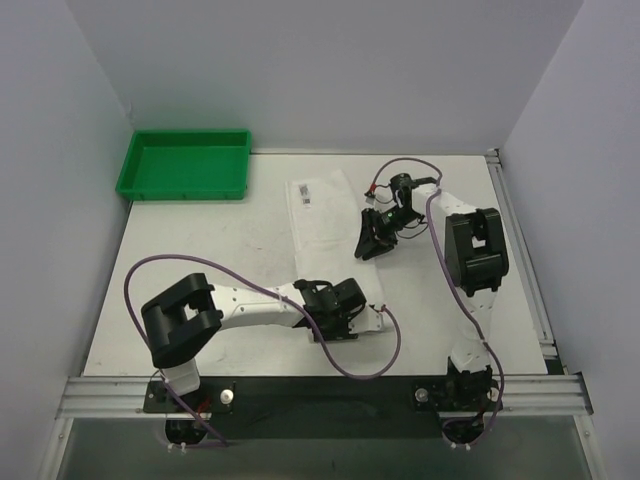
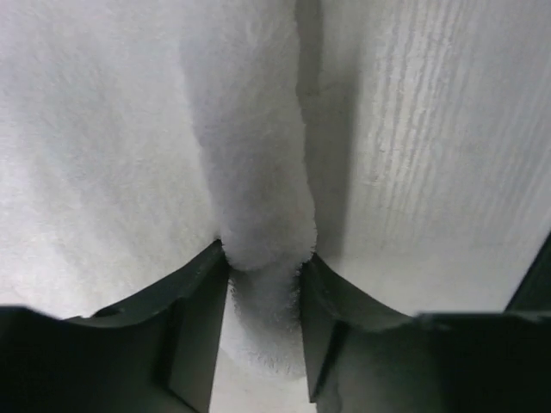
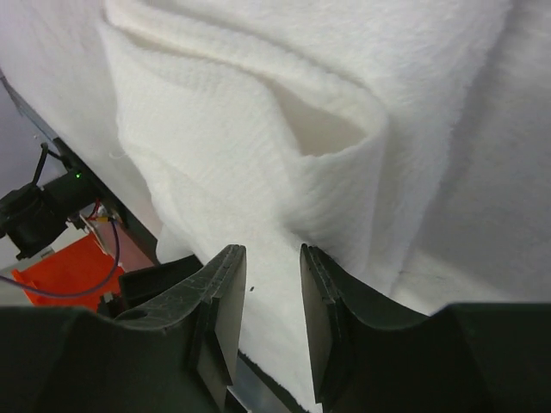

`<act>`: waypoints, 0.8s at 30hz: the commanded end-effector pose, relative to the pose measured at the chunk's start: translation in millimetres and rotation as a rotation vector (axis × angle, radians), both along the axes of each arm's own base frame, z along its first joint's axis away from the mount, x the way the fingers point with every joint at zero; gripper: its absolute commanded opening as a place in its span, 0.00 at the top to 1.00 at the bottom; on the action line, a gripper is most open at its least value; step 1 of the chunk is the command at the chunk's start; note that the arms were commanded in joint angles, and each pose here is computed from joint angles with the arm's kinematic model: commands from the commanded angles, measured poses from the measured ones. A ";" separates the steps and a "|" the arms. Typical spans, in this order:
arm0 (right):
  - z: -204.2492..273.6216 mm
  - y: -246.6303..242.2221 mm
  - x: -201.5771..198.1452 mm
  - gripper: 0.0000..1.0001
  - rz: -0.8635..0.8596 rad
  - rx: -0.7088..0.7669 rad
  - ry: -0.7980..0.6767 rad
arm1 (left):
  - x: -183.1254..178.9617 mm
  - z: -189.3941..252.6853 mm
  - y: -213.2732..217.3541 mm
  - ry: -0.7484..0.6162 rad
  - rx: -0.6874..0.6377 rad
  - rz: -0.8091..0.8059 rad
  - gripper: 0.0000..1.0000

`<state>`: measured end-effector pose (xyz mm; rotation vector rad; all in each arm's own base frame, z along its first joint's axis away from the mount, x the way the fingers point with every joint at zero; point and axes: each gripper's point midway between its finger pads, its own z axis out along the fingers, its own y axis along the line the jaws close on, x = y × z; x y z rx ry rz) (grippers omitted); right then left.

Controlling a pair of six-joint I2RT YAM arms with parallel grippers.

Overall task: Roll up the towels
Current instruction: Fold the towel

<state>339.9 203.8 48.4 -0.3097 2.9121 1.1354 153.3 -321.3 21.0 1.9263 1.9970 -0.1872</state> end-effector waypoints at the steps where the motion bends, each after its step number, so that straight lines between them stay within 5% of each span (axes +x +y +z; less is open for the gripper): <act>1: -21.5 -12.3 -3.7 0.68 -0.028 -0.071 0.048 | -4.5 -13.9 5.7 0.007 0.031 -0.013 0.56; 6: -23.7 -14.6 -14.6 0.70 -0.021 -0.082 0.066 | -26.6 -3.6 7.7 0.106 0.010 -0.066 1.00; 15: 28.3 -17.1 -43.1 0.71 0.010 0.043 0.000 | -84.4 81.7 6.5 0.538 -0.189 -0.157 1.00; 24: 97.1 -47.9 14.3 0.57 -0.054 0.125 -0.161 | -10.1 139.1 1.2 0.694 -0.365 -0.075 1.00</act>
